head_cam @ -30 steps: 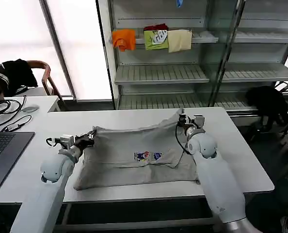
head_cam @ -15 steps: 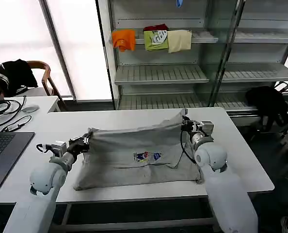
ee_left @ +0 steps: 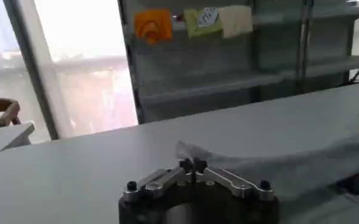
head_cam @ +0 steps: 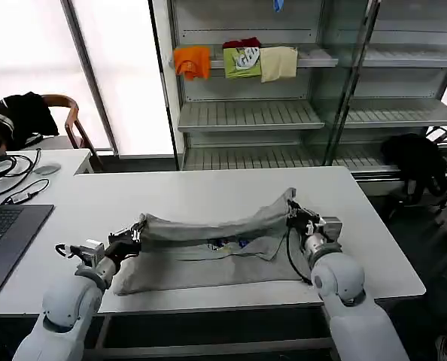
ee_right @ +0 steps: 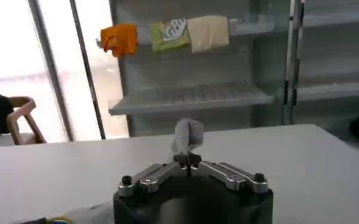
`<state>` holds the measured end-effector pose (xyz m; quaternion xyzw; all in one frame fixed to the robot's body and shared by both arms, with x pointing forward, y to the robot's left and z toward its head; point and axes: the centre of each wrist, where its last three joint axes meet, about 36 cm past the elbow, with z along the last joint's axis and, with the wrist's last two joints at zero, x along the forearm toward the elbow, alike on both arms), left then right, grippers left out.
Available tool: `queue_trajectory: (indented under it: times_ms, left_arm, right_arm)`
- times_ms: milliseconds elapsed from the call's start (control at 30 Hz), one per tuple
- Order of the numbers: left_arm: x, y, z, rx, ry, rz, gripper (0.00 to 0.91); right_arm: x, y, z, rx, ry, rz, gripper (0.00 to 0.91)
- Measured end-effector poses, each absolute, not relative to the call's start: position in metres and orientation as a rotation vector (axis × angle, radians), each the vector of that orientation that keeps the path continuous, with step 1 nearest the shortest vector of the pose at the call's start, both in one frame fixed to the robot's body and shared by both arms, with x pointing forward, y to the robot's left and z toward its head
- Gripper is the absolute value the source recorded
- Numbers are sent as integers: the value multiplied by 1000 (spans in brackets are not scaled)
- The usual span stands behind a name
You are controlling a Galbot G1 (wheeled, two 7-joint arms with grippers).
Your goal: Fold and organize the clothes.
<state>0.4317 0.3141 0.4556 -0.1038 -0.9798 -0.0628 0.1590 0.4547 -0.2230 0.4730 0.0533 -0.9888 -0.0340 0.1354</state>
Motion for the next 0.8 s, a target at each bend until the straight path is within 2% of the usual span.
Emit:
queue_trajectory:
  times_ms: [367, 800]
  left_arm:
    - [414, 313, 438, -294, -2753, -194, 20]
    - [399, 306, 426, -302, -2722, -220, 20]
  right_arm:
    - [425, -224, 438, 96, -2793, -76, 0]
    - [406, -224, 420, 66, -2778, -28, 0]
